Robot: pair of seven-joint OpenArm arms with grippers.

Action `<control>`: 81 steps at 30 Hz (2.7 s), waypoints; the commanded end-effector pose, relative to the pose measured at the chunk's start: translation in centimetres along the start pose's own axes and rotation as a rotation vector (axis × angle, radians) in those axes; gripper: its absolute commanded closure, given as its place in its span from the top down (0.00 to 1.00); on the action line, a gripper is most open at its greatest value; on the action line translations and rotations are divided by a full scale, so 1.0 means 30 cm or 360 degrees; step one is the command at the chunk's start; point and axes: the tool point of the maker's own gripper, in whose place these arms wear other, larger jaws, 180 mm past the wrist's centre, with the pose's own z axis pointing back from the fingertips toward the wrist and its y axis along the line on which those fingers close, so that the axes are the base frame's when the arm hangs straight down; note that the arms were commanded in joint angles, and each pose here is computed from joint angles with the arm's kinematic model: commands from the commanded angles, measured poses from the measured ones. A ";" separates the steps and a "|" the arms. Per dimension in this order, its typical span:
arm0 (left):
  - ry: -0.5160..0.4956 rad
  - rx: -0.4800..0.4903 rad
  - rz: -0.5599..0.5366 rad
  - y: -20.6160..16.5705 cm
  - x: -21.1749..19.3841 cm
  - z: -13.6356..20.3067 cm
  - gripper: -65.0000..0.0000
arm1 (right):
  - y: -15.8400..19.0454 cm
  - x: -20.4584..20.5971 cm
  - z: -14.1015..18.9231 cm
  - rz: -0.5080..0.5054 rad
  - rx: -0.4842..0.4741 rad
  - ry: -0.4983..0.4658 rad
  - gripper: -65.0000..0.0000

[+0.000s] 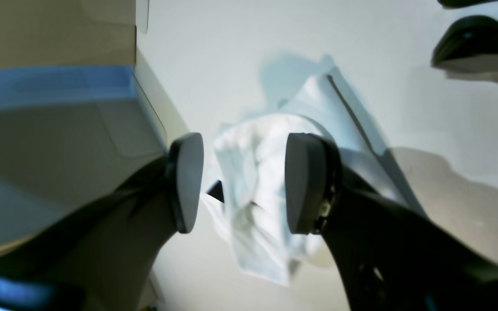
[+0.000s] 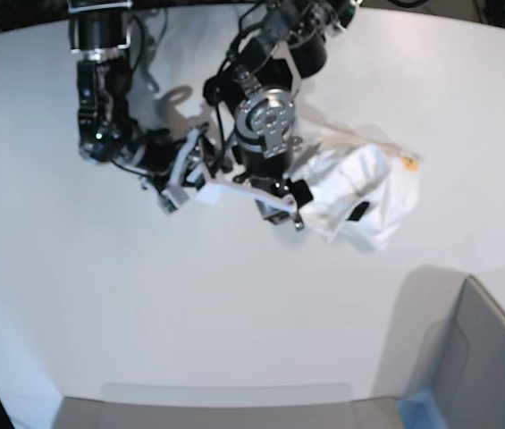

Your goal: Layout the t-shirt on the table in an organized manner, then fold the t-shirt properly

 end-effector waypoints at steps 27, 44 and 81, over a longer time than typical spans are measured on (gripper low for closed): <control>0.0848 0.0058 0.0018 0.131 -0.551 -0.279 0.06 | -0.013 -0.022 0.009 0.0047 -0.0019 0.0070 0.41; 0.0383 0.0060 -0.0177 0.008 -0.272 -0.126 0.06 | 0.022 -0.007 -0.017 0.0036 0.0017 0.0047 0.41; 0.0999 0.0440 -0.0159 0.265 -0.565 -0.165 0.35 | 0.026 -0.016 -0.019 0.0031 0.0021 0.0055 0.41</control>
